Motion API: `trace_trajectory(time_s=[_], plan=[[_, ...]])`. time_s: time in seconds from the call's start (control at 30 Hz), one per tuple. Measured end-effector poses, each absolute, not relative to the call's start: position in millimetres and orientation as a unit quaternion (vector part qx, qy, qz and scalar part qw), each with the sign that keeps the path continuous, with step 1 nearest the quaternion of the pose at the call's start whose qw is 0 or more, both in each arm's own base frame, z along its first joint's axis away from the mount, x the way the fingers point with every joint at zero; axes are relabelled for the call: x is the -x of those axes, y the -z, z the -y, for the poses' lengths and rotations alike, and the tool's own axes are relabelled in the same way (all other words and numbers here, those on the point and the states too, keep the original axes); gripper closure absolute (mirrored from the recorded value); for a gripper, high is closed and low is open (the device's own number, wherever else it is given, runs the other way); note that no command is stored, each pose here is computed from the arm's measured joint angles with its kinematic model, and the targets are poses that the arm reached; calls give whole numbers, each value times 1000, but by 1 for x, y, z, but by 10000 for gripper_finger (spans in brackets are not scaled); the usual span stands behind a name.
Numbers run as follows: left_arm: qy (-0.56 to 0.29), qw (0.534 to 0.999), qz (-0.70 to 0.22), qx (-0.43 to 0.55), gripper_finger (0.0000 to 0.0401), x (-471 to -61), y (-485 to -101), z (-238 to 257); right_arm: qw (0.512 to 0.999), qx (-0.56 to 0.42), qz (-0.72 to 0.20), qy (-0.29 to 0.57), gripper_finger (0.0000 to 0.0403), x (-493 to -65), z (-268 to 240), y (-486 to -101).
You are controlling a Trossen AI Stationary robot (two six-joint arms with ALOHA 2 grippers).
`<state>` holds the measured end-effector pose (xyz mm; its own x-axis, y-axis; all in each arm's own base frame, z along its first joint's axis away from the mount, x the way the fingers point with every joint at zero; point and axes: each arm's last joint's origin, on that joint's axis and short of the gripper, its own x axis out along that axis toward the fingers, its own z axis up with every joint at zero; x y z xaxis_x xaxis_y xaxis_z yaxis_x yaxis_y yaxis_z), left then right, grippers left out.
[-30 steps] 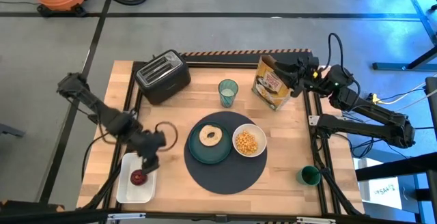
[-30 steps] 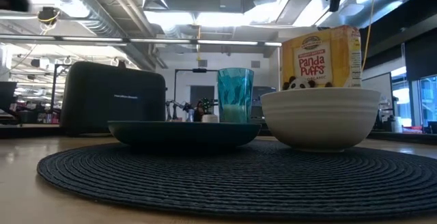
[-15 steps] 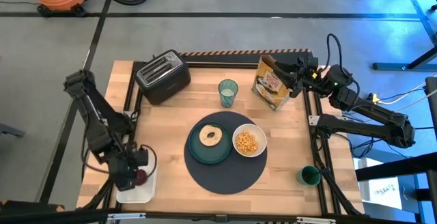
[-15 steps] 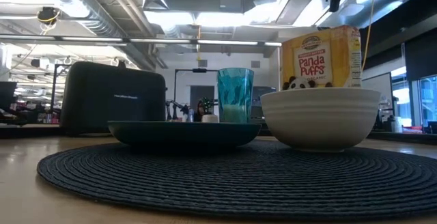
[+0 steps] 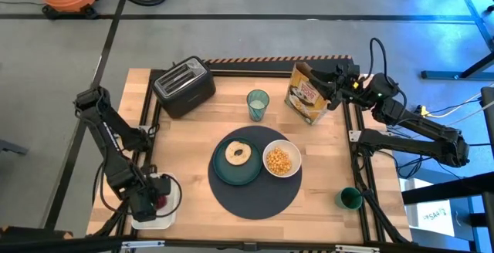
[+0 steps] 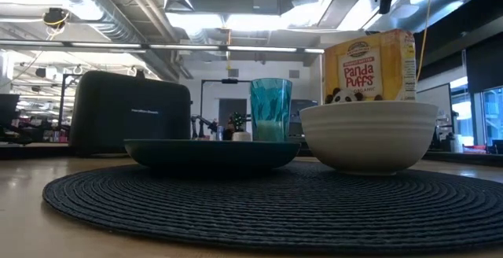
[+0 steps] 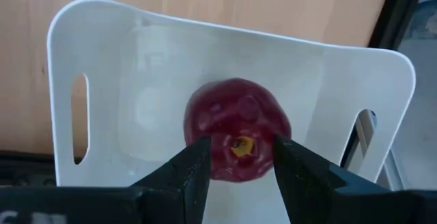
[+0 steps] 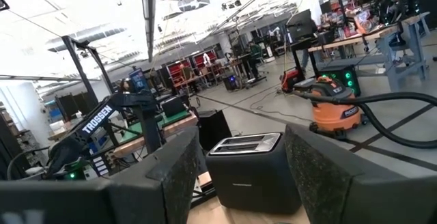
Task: Arrange a breakfast setting
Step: Put the red apple onto the green plate
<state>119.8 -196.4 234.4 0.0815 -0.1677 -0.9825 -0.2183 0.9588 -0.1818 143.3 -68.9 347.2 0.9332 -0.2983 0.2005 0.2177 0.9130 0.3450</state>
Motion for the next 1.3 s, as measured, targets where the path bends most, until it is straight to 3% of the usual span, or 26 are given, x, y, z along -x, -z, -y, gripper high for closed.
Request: trace_trajectory(time_s=[0.17, 0.47, 0.97, 1.2, 1.3], plan=[[-25, 718, -683, 131, 260, -118, -234, 194, 968, -169, 127, 132, 196, -143, 69, -347], [3, 733, -669, 125, 326, -120, -235, 198, 969, -170, 127, 131, 196, -143, 69, -347], [15, 720, -685, 112, 336, -118, -226, 196, 969, -170, 127, 130, 196, -143, 69, -347], [26, 716, -689, 105, 391, -117, -226, 196, 968, -170, 127, 131, 196, -143, 69, -347], [26, 723, -682, 106, 393, -118, -226, 196, 968, -170, 127, 131, 196, -143, 69, -347]])
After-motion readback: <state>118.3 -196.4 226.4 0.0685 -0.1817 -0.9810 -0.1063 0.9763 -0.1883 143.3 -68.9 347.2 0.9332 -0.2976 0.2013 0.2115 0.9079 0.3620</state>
